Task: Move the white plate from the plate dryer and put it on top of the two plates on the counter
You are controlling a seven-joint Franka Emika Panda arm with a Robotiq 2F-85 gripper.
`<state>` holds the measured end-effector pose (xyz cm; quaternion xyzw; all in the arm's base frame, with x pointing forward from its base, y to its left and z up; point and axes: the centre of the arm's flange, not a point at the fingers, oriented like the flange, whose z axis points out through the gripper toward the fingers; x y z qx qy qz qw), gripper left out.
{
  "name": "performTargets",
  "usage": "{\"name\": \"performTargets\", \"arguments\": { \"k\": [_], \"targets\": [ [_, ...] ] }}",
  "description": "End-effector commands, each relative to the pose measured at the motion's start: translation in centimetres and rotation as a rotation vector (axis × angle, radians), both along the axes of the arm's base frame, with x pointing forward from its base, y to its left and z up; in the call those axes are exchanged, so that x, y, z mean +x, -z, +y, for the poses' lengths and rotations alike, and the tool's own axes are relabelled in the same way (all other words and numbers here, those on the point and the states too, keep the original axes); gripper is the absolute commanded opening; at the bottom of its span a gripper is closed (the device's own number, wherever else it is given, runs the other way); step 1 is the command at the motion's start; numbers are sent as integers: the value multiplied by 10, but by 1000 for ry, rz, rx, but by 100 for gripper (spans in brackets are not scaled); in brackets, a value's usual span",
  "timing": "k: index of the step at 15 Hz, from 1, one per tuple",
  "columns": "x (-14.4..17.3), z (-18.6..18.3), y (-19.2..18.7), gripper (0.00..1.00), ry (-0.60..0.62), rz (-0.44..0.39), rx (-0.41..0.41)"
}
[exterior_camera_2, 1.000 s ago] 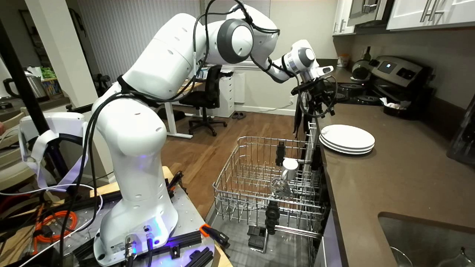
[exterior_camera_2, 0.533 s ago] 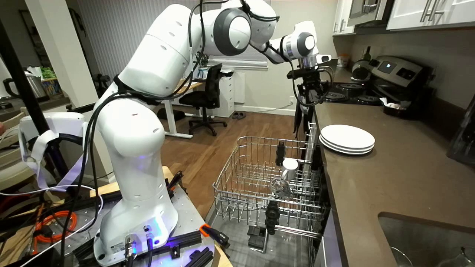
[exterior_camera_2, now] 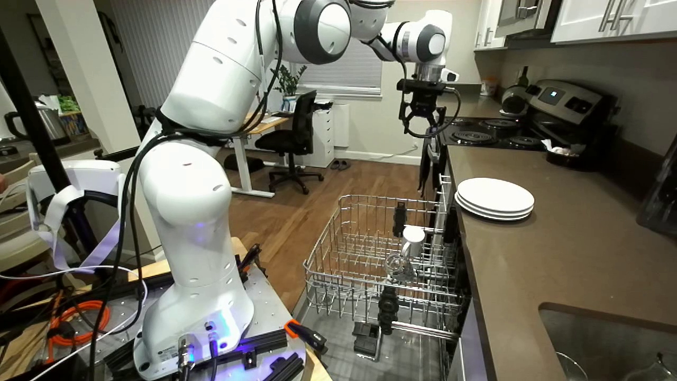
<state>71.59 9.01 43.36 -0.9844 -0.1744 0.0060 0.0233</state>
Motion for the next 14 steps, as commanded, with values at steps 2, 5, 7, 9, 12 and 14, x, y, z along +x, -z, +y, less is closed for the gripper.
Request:
{"name": "performTargets", "arguments": {
  "k": [2,5,7,9,12,14],
  "targets": [
    [-43,-3,-17,91,-69,115,52],
    [-56,-1,-22,93,-74,146,49],
    [-64,0,-24,94,-76,153,46],
    [-71,1,-25,96,-79,150,45],
    [-52,5,-23,96,-58,147,17],
    [-54,5,-23,96,-59,149,16]
  ]
}}
